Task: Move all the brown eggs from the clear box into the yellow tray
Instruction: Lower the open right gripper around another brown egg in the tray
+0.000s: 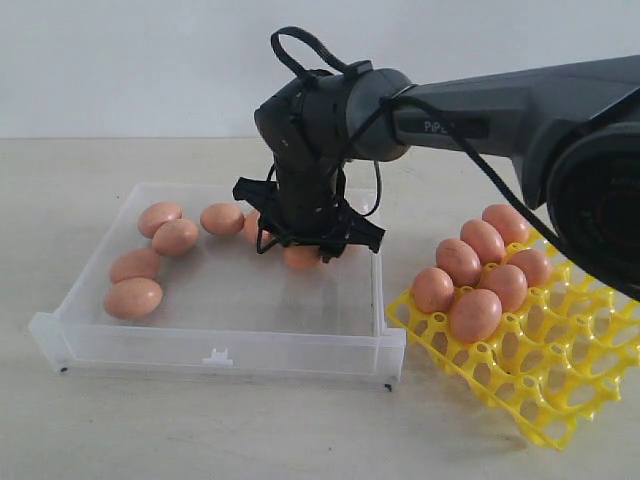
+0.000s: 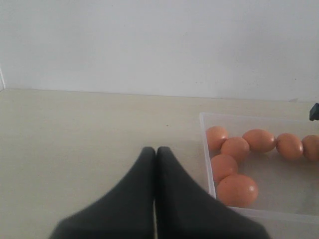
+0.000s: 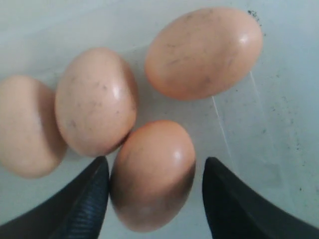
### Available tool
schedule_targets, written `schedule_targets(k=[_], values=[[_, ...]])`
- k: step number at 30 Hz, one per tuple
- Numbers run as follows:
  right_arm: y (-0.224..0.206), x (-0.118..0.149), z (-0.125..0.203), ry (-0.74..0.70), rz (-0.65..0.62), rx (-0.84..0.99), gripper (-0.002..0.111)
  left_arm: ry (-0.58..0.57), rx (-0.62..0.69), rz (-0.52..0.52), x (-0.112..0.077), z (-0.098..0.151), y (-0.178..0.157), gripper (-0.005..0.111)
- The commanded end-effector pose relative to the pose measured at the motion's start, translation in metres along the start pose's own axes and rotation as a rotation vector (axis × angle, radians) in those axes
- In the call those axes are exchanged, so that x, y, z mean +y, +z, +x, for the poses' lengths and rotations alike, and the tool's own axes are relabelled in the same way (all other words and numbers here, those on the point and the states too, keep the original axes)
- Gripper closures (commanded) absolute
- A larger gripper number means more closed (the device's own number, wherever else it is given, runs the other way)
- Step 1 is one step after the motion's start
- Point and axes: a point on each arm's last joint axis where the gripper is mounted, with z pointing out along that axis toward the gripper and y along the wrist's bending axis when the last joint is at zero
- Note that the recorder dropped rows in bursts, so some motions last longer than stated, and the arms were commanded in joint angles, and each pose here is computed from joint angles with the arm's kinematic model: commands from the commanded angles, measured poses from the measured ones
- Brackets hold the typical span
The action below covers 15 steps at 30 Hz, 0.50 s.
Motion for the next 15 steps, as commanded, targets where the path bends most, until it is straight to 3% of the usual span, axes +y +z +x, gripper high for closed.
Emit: schedule_targets(k=[1,10,15], values=[[-0.001,-0.004,-0.001,-0.022,0.036,-0.005,0.054,0.004,0.0,-0.001,0.0,0.001,0.0,0.111],[0.006,-0.004,0.0,-0.033,0.036,-0.008,0.054,0.004,0.0,-0.001,0.0,0.001,0.0,0.111],[0.01,-0.003,0.0,-0.116,0.032,-0.014,0.054,0.004,0.0,-0.001,0.0,0.001,0.0,0.111]])
